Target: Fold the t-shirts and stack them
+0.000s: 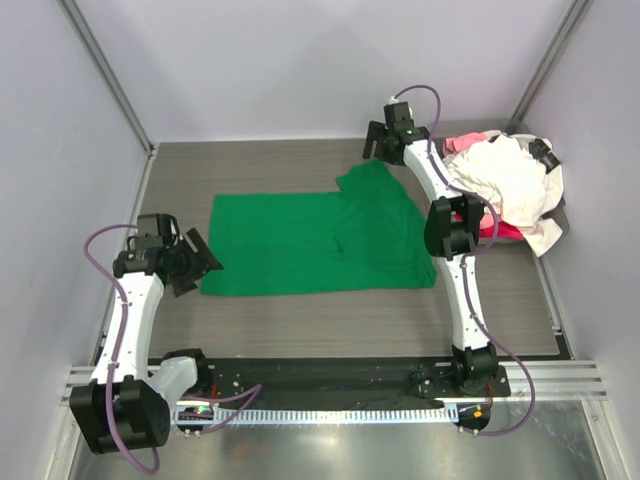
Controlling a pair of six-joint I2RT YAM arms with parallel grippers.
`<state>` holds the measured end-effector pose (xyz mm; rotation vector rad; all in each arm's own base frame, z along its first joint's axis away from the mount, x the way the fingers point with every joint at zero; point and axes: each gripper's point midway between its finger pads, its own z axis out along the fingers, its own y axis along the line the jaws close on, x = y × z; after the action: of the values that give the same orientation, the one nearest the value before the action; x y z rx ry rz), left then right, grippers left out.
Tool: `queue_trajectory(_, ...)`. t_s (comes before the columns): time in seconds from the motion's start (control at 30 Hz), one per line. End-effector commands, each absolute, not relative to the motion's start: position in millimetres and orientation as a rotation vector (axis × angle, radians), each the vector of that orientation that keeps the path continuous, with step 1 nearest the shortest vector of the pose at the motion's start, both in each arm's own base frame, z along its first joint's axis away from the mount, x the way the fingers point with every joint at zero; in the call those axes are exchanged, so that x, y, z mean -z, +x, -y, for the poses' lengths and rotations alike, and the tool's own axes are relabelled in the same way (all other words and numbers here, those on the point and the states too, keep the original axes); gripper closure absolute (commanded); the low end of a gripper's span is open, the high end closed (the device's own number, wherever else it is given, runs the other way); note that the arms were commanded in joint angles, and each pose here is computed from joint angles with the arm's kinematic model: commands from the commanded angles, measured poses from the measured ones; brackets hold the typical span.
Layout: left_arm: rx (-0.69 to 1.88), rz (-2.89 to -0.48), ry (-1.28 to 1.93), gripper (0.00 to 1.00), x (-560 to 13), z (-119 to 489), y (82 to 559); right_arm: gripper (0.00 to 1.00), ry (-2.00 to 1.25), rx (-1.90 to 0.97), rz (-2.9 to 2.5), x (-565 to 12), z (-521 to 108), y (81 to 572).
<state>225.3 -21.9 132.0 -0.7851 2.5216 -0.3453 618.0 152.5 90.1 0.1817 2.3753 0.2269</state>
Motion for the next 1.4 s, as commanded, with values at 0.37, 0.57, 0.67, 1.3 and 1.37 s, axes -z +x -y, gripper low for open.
queue_trajectory(0.37,0.376,-2.522,-0.694,0.25,-137.5,34.3,224.6,0.16,0.162,-0.131,-2.181,-57.0,-144.9,679.4)
queue_trajectory(0.57,0.361,-2.519,-0.693,0.25,-138.3,33.9,223.7,0.32,0.105,-0.14,-2.22,-39.2,-159.5,671.0)
queue_trajectory(0.67,0.353,-2.512,-0.694,0.25,-139.3,33.2,223.2,0.47,0.077,-0.11,-2.269,-24.1,-163.8,657.8)
queue_trajectory(1.3,0.299,-2.274,-0.724,0.25,-177.9,14.5,359.6,0.99,0.049,-0.199,-2.16,-159.4,-174.4,623.4)
queue_trajectory(1.37,0.296,-2.323,-0.744,0.28,-158.0,13.7,393.4,0.99,0.072,-0.231,-2.141,-178.3,-176.3,614.4)
